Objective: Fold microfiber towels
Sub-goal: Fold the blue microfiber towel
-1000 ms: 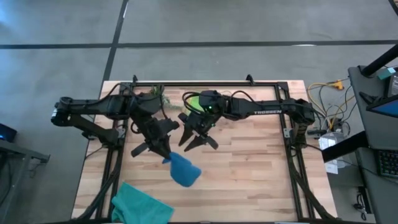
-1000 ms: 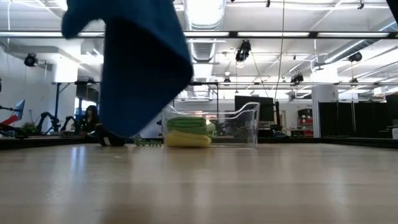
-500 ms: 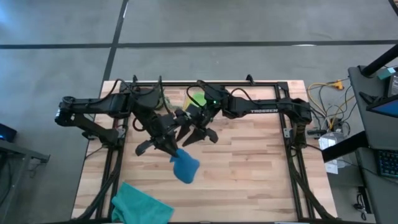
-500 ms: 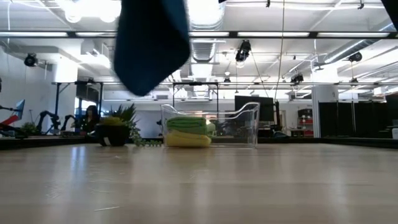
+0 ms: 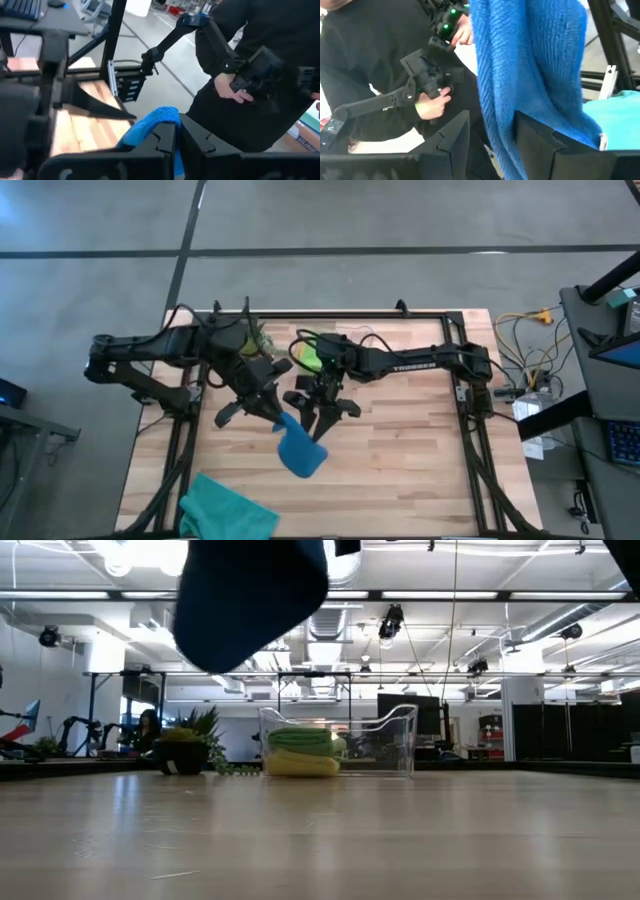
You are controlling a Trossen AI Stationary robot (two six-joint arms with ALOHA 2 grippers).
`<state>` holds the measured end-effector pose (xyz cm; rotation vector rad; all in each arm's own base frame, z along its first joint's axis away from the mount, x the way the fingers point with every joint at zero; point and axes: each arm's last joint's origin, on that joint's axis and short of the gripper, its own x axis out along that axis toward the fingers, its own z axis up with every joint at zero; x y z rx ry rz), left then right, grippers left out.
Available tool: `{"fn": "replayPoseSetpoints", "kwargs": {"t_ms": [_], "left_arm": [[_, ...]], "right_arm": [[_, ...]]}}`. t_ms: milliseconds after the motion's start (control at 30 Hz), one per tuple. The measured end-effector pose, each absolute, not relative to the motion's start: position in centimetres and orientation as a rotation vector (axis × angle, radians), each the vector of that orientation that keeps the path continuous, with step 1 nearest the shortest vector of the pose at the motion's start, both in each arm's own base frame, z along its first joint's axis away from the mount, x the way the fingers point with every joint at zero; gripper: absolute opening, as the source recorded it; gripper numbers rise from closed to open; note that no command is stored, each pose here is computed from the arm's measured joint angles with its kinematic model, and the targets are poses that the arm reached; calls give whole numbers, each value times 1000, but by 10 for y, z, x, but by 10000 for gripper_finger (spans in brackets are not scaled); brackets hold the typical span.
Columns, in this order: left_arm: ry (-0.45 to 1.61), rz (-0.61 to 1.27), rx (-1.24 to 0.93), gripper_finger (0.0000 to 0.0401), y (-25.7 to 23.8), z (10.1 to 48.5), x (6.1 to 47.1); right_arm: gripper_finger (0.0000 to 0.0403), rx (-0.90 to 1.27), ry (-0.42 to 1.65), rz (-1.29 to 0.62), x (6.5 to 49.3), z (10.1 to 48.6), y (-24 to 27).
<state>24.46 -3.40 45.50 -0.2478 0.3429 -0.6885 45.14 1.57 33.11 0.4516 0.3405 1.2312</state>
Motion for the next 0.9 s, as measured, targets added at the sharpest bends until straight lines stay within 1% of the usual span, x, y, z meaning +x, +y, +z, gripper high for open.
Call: {"fn": "replayPoseSetpoints", "kwargs": {"t_ms": [167,400,533,767,900], "left_arm": [[370,-677,-260,0,-33,456,235],[477,-640,-310,0,-31,452,216],[548,-586,-320,0,-30,448,207],[621,-427,-298,0,-25,440,202],[640,-351,-279,0,-23,438,202]], "right_arm": [[143,442,337,1240,452,330,15],[143,447,358,1286,450,329,12],[134,469,384,1289,450,328,12],[100,476,392,1237,451,323,11],[52,461,397,1173,451,318,9]]}}
